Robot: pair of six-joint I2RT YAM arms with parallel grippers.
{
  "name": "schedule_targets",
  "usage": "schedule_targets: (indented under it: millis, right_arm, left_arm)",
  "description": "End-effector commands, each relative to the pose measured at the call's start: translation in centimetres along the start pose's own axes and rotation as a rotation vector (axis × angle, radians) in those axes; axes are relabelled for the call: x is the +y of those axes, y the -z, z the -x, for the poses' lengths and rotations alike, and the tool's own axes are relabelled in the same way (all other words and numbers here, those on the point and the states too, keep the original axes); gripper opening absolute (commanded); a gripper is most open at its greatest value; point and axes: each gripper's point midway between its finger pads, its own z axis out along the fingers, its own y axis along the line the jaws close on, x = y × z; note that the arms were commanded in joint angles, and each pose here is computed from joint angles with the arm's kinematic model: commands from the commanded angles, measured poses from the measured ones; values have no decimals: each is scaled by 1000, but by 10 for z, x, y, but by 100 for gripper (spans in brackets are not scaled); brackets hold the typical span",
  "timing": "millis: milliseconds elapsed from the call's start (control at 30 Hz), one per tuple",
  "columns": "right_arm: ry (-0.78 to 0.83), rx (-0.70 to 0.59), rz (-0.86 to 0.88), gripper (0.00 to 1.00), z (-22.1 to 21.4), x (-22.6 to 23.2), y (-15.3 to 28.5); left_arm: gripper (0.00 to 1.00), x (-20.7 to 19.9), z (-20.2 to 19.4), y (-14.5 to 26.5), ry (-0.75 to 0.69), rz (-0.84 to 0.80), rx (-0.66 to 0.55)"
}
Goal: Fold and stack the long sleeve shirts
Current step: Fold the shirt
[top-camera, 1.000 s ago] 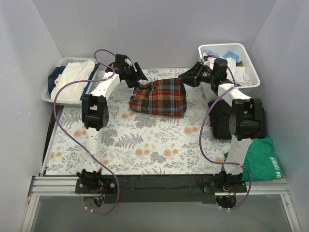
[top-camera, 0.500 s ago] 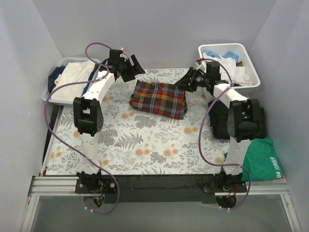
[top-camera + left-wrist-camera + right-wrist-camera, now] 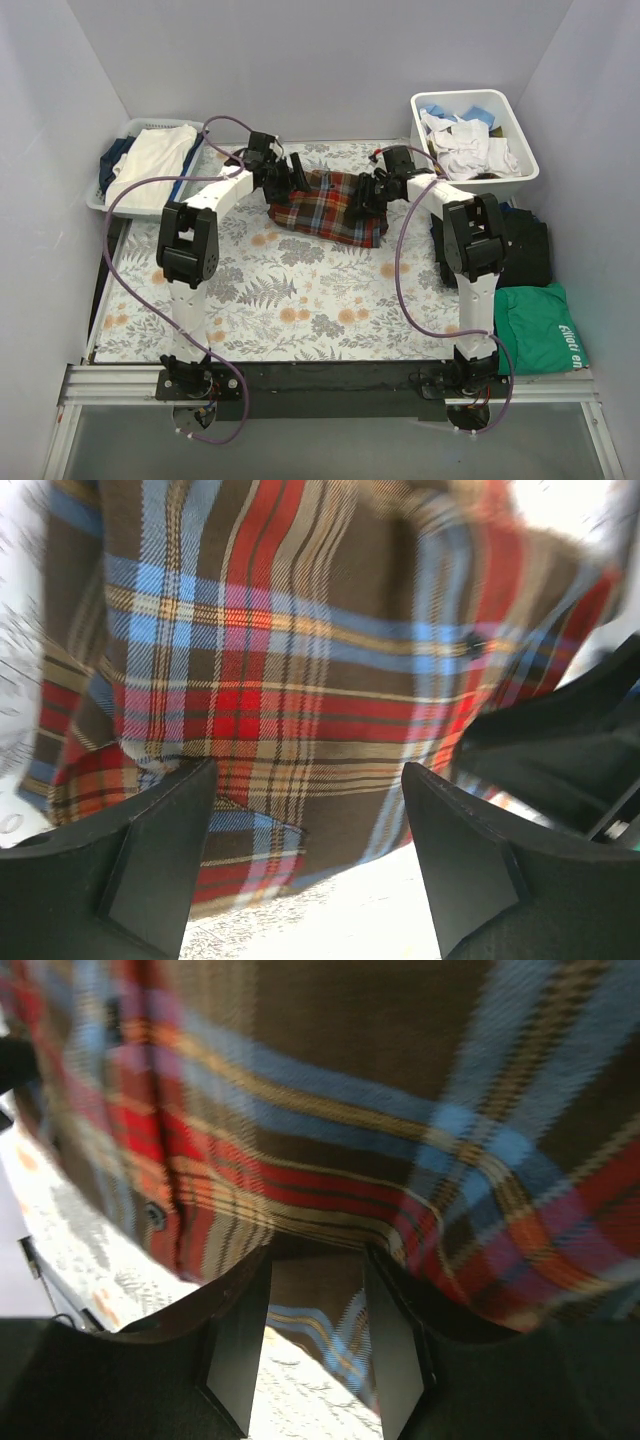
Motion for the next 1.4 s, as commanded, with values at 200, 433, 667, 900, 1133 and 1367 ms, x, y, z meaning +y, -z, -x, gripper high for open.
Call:
schedule_targets:
  millis: [200,433,667,900,1133,1367]
  right_arm:
    - [-45,142,-229,49,-45,-64,-7]
    - [-7,202,-256,48,-70,-65,7]
    - [122,257,-279,48,-103,-38,32]
    - [211,96,-214,50,-55,15,60]
    - [184,-51,-224,69,-11,26,98]
    - [116,-16,-234,94,-19,-27,107]
  left_arm:
    - [73,71,-59,-14,-44,273,104]
    - [72,100,-110,14,-71,429,182]
    - [72,82,-139,56,-68,355,192]
    - [74,41,-87,79,-93,287,56]
    - [76,23,-50,98,-91,310,-45]
    - [76,40,-55,96,-59,369,-17]
